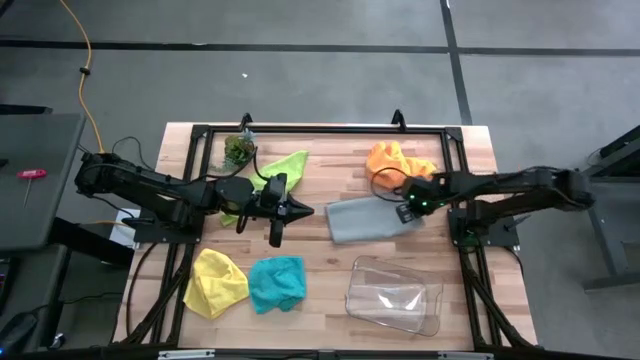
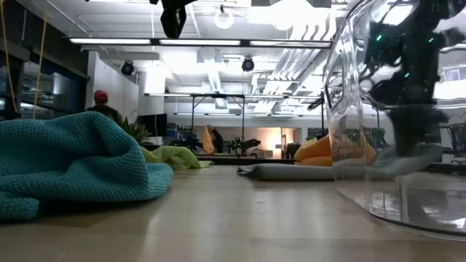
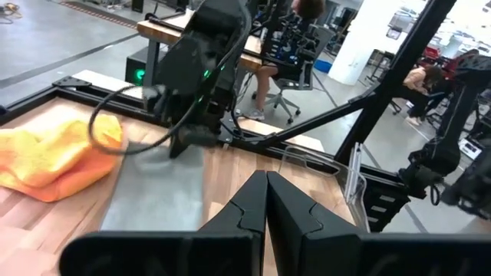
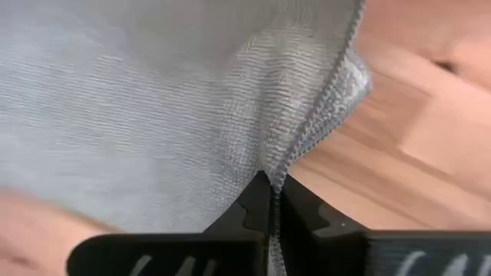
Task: Fold microfiber towels
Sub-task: Fold the gray cloth
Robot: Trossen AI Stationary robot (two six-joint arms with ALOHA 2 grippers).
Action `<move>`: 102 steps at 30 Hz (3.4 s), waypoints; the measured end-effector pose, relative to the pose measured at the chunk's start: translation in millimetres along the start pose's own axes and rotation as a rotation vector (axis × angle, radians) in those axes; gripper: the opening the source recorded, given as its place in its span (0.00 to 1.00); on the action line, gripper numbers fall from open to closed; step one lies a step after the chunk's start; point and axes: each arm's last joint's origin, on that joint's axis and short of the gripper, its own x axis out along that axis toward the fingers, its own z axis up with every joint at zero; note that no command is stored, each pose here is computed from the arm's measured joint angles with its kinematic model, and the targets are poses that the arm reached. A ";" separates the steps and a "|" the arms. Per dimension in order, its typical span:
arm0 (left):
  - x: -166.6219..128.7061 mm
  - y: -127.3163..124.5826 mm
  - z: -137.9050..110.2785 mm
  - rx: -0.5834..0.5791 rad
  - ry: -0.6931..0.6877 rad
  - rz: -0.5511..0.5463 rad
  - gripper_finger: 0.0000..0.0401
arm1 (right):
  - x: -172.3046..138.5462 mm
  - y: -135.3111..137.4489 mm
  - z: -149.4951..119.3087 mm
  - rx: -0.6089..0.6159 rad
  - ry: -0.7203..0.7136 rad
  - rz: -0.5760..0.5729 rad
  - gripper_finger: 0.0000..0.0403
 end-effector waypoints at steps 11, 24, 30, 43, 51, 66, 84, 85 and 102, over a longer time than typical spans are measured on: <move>0.4 3.9 0.6 -0.002 -0.001 0.025 0.00 | -38.4 -18.2 -11.4 0.122 -0.093 0.123 0.00; 0.6 7.3 1.7 -0.006 -0.006 0.039 0.00 | -19.9 43.0 10.1 0.094 -0.200 0.418 0.00; 0.6 7.3 1.7 -0.003 -0.005 0.039 0.00 | -7.3 61.8 8.3 0.129 -0.175 0.467 0.00; 1.1 14.2 -16.1 0.079 0.160 0.141 0.00 | -14.7 80.1 14.7 0.195 -0.241 0.655 0.00; 36.1 38.1 -71.3 0.048 0.438 0.224 0.00 | -5.4 66.7 5.9 0.140 -0.154 0.486 0.00; 84.3 55.1 -105.3 -0.024 0.490 0.233 0.00 | -49.9 -1.8 -25.1 0.122 -0.037 0.175 0.00; 146.6 81.1 -150.7 -0.013 0.571 0.205 0.00 | -24.4 48.8 -3.1 0.100 -0.102 0.349 0.00; 149.6 81.1 -150.5 -0.013 0.565 0.204 0.00 | -22.9 50.9 -2.5 0.101 -0.104 0.356 0.00; 151.9 88.5 -145.9 0.012 0.559 0.214 0.00 | 4.6 91.9 5.2 0.163 -0.137 0.511 0.00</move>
